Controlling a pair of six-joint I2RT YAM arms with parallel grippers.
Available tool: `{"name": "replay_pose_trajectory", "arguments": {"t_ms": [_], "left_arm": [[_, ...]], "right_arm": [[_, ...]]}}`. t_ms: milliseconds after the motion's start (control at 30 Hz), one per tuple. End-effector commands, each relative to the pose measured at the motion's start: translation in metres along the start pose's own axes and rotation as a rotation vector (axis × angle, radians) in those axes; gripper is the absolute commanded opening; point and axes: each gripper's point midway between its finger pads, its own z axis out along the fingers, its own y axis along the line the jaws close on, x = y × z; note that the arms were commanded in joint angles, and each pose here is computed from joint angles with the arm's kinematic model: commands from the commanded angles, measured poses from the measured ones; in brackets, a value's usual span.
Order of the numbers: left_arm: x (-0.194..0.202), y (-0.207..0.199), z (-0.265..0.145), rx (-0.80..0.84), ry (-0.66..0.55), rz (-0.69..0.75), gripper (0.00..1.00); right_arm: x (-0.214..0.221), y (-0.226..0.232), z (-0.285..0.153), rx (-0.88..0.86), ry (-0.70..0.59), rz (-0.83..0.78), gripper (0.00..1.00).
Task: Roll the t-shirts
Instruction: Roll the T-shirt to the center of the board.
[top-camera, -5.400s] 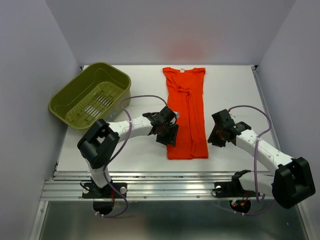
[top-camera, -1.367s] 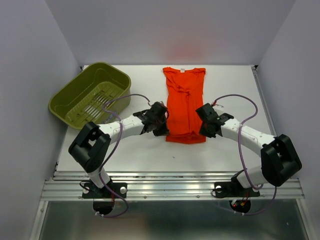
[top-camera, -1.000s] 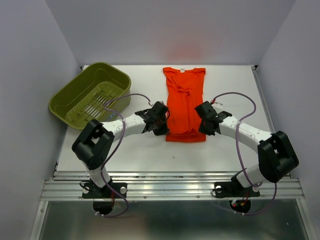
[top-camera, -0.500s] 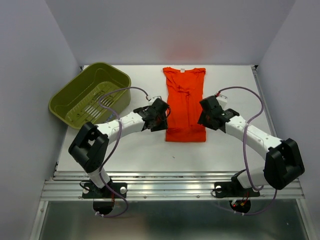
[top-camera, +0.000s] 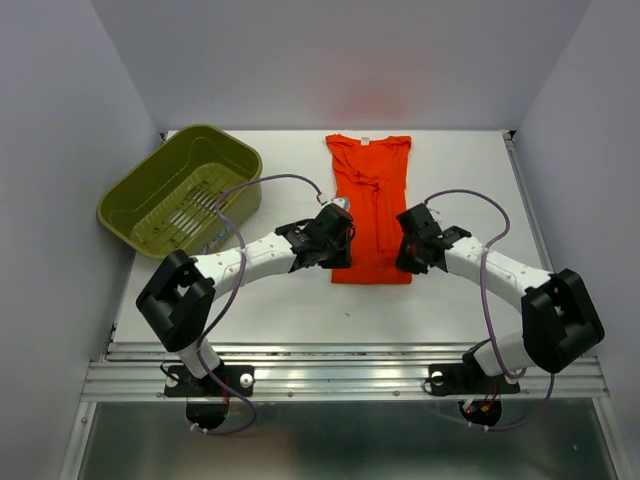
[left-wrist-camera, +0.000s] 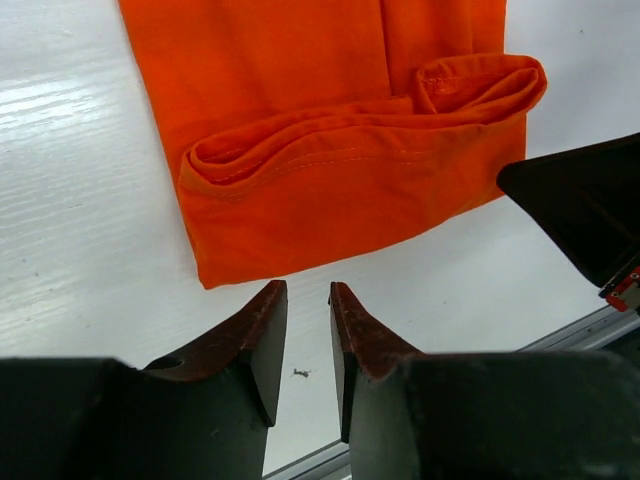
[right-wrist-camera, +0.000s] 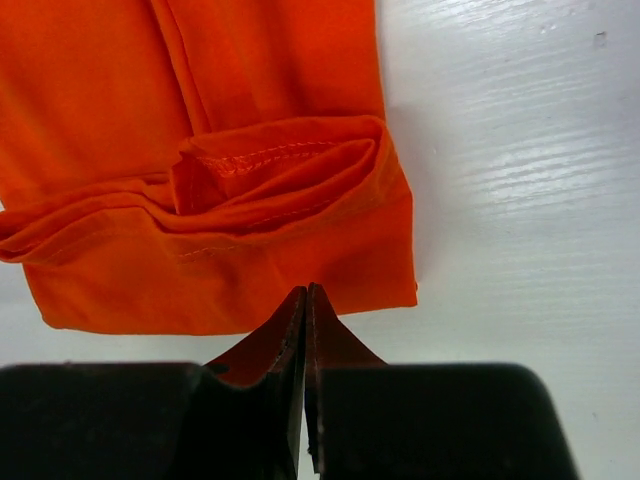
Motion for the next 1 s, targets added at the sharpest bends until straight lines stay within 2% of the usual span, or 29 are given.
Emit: {"name": "replay_pose_trajectory", "arguments": {"t_ms": [0,200,400,500,833,867,967], "left_arm": [[0.004,-0.003,0.014,0.024,0.007,0.019,0.36],[0.014,0.01,0.044,-0.033,0.036,0.026,0.29],[0.024,0.056,0.057,-0.157,0.057,0.044,0.24],[0.023,0.066,0.052,-0.171,0.049,0.047,0.23],[0.017,0.064,0.034,-0.153,0.029,0.057,0.23],[0.014,0.061,0.031,-0.146,0.021,0.056,0.23],[0.0,0.053,0.012,-0.121,-0.024,0.041,0.24]], "right_arm": [[-0.013,0.024,0.009,-0.08,-0.022,-0.01,0.05],[-0.007,0.03,0.039,-0.068,0.019,-0.037,0.05],[-0.001,0.021,0.053,-0.016,0.029,-0.04,0.04],[-0.003,0.018,0.046,-0.02,0.01,-0.028,0.06],[-0.019,0.007,0.004,-0.006,-0.067,0.022,0.07],[-0.02,0.006,0.0,-0.007,-0.077,0.027,0.08],[-0.018,0.001,-0.008,-0.01,-0.086,0.048,0.19]]}}
